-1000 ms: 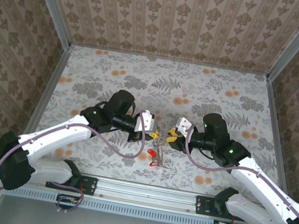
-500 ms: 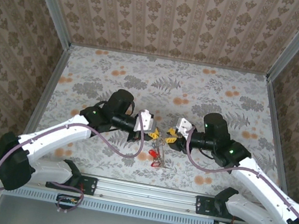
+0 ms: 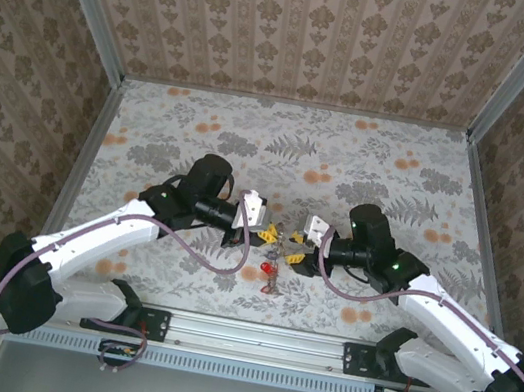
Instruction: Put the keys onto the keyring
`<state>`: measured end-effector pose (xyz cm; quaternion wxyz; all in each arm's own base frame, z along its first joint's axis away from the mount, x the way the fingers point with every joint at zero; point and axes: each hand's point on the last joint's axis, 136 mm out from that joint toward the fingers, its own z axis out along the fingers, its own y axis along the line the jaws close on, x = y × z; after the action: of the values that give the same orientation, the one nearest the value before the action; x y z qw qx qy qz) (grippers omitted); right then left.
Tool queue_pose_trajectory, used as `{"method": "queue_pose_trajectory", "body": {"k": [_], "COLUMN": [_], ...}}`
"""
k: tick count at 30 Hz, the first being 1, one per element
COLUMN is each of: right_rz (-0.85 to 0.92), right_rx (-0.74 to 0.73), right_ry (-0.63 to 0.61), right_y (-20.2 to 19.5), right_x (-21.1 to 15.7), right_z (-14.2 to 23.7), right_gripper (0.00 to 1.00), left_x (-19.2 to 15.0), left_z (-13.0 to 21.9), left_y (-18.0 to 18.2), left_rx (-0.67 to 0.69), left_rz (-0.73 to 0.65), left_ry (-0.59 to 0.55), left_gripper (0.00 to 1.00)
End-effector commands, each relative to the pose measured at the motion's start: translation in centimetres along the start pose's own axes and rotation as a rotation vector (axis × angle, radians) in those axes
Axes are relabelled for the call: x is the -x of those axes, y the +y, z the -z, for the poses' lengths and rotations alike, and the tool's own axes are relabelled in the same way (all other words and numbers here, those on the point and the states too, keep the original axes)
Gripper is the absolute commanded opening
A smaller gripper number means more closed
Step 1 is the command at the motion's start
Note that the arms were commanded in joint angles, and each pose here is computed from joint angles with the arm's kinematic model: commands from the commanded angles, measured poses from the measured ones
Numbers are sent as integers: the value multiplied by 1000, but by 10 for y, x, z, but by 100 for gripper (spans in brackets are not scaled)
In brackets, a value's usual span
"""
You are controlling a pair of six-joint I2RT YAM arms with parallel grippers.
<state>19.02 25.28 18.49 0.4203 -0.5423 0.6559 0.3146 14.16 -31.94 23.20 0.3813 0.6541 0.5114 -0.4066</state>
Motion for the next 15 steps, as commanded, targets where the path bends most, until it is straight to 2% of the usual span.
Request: {"method": "queue_pose_trajectory", "body": {"k": [1, 11, 15], "right_rz": [6, -6, 1], "right_rx": [24, -98, -160], "right_ry": [-51, -157, -160], "right_y": [6, -8, -10], "right_x": [7, 19, 18], "right_z": [1, -6, -6], "right_gripper": [50, 50, 49], "left_x": [27, 33, 33], "left_z": [10, 11, 11], "left_y": [-3, 6, 12], "left_rx": [-12, 22, 45], "left_rz": [-66, -46, -32], "left_ry": [-74, -88, -86], "left_gripper": [0, 0, 0]}}
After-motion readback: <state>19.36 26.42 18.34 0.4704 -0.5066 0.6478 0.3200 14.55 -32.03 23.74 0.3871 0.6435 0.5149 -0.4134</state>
